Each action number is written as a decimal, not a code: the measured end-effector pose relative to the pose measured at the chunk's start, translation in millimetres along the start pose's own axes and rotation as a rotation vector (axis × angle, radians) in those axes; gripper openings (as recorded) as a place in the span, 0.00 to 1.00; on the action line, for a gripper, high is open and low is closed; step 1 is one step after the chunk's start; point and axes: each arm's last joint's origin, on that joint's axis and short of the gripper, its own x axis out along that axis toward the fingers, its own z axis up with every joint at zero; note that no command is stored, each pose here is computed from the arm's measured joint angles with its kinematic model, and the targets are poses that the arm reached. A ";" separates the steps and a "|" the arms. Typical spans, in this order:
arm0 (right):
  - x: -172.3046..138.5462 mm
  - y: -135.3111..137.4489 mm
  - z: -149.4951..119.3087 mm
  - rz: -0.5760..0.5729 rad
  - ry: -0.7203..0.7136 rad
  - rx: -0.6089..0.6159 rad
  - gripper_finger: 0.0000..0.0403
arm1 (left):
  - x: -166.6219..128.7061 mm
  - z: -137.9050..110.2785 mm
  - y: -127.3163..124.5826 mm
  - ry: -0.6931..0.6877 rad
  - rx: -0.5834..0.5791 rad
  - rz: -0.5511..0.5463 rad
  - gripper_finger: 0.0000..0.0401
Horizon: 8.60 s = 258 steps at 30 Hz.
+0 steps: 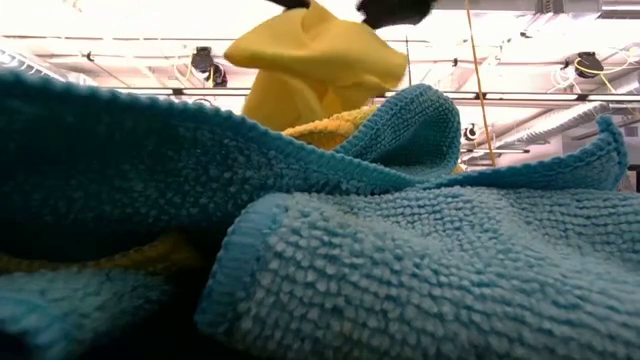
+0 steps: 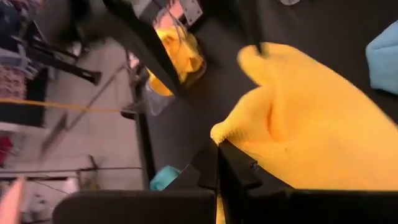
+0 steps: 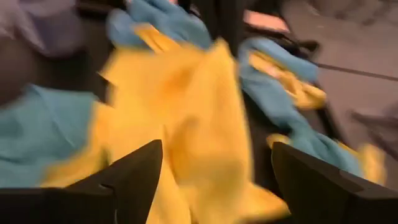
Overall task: Sort microfiber towel by color & place in baskets
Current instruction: Put the yellow towel into the top transparent bin, then put the blue towel into the bottom transparent bin
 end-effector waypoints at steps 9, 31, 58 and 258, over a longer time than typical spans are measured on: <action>54.4 -15.7 -6.8 0.000 -0.001 0.040 0.73 | -12.0 16.2 -4.5 -0.048 0.091 0.049 0.00; 86.3 -22.1 -10.1 0.009 -0.061 -0.123 0.04 | -19.2 24.1 -20.7 -0.112 0.131 -0.053 0.02; -113.4 -116.7 -52.3 -0.709 0.351 0.291 0.00 | 24.0 -20.0 -72.1 0.016 -0.146 -0.128 0.63; -13.0 -31.5 -89.1 0.471 -0.403 0.214 0.63 | 66.1 -14.2 -41.5 -0.046 -0.184 -0.042 0.01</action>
